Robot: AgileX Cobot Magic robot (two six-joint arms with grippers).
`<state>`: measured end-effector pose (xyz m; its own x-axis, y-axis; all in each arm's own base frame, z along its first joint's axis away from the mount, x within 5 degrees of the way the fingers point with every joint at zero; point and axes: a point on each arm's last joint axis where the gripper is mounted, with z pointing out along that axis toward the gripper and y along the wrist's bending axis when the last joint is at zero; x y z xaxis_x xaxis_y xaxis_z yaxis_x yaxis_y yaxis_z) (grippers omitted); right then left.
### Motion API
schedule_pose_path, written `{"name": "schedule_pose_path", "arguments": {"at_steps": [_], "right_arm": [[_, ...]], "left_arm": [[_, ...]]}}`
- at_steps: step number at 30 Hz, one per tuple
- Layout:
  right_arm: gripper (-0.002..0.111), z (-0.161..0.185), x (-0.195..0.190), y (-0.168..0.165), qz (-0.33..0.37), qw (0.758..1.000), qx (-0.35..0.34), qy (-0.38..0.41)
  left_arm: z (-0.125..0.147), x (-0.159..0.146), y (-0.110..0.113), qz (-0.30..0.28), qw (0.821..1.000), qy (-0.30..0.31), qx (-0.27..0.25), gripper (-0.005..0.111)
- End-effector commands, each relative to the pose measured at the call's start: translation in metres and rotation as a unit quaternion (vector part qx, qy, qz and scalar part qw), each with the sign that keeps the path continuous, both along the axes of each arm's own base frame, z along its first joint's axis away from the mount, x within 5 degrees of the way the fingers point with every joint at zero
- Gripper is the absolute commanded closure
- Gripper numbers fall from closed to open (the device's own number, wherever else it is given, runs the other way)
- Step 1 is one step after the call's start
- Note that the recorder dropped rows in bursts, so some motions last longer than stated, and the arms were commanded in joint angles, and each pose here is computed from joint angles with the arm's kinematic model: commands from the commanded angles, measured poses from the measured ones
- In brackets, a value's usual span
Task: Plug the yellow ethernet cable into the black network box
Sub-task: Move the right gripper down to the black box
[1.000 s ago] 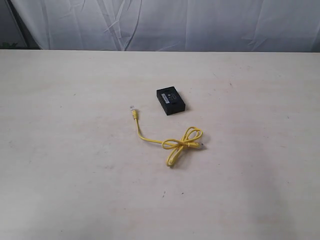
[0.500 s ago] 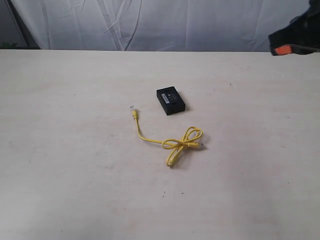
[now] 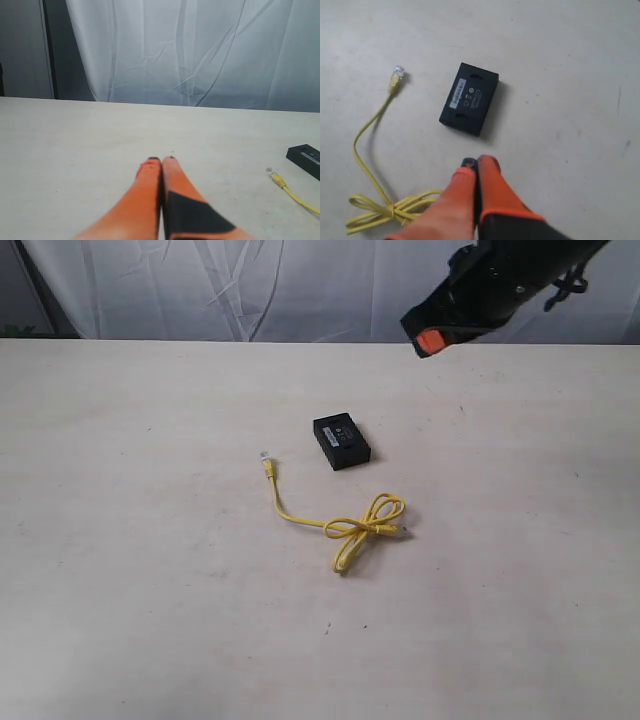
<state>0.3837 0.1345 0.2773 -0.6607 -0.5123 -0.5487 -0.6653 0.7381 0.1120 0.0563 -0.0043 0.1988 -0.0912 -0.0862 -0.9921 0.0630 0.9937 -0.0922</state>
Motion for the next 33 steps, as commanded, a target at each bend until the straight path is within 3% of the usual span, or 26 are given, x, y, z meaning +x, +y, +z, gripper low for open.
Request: {"name": "schedule_pose_path", "arguments": {"at_steps": [1, 16, 25, 33], "right_arm": [[0.109, -0.011, 0.019, 0.026, 0.036, 0.999, -0.008, 0.009], [0.109, -0.079, 0.047, 0.119, 0.129, 0.991, -0.024, 0.039], [0.109, -0.124, 0.059, 0.13, 0.123, 0.991, -0.04, 0.035], [0.109, -0.142, 0.069, 0.13, 0.108, 0.993, -0.048, 0.003]], "left_arm": [[0.0, 0.0, 0.0, 0.001, 1.0, -0.008, 0.0, 0.107], [0.0, 0.0, 0.0, 0.001, 1.0, -0.008, 0.0, 0.107], [0.0, 0.0, 0.0, 0.001, 1.0, -0.008, 0.0, 0.107], [0.0, 0.0, 0.0, 0.001, 1.0, -0.008, 0.0, 0.107]]}}
